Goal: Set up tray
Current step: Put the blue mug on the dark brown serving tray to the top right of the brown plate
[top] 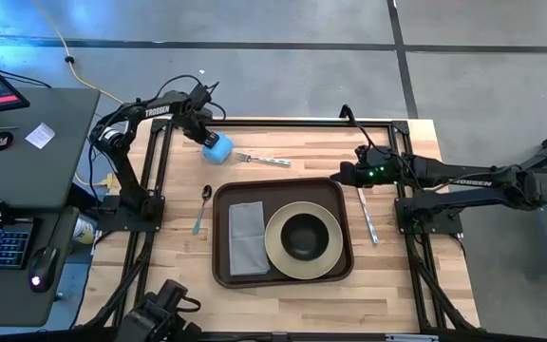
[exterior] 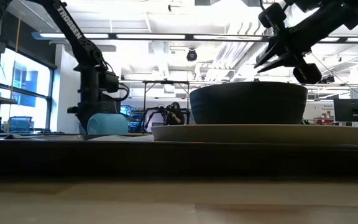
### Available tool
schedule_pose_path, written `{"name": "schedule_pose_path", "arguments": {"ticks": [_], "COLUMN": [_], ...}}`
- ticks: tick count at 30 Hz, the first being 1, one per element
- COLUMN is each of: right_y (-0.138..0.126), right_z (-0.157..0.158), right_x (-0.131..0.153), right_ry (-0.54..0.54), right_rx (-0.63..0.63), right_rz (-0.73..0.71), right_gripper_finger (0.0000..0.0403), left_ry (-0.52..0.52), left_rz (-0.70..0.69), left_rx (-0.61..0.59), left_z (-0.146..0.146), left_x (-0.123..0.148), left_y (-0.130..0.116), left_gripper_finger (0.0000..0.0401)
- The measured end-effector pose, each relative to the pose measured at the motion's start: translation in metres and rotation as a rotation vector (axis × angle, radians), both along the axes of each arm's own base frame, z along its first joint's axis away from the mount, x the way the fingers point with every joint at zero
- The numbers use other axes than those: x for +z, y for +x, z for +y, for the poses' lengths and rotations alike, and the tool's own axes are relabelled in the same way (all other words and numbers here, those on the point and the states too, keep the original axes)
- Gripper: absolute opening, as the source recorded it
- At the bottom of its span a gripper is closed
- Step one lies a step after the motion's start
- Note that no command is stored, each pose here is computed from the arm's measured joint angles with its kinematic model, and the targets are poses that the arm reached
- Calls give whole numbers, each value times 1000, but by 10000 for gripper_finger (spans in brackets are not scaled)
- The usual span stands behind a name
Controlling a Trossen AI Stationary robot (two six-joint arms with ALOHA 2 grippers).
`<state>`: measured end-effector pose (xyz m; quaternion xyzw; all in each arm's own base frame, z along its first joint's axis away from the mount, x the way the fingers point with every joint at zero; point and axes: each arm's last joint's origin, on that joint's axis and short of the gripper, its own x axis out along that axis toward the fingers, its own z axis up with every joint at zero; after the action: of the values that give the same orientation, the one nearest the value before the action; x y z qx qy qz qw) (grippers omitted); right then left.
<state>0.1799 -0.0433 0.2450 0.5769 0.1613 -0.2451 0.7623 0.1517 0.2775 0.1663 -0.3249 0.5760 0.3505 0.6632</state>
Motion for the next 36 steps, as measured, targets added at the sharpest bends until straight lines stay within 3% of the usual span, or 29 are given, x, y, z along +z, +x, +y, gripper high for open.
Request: {"name": "schedule_pose_path", "arguments": {"ticks": [8, 18, 27, 36], "right_y": [1, 2, 2, 4], "right_z": [4, 9, 9, 8], "right_x": [1, 1, 1, 5], "right_ry": [-10, 39, 27, -39], "right_rx": [14, 129, 169, 167], "right_rz": [-4, -16, -16, -51], "right_gripper_finger": [41, 37, 36, 36], "left_ry": [-7, -35, -27, -30], "left_rz": [-112, -54, -21, -71], "left_rx": [61, 59, 42, 72], "left_z": [2, 6, 3, -7], "left_x": [-1, -21, -22, 9], "left_y": [5, 13, 17, 14], "left_gripper_finger": [106, 100, 47, 43]}}
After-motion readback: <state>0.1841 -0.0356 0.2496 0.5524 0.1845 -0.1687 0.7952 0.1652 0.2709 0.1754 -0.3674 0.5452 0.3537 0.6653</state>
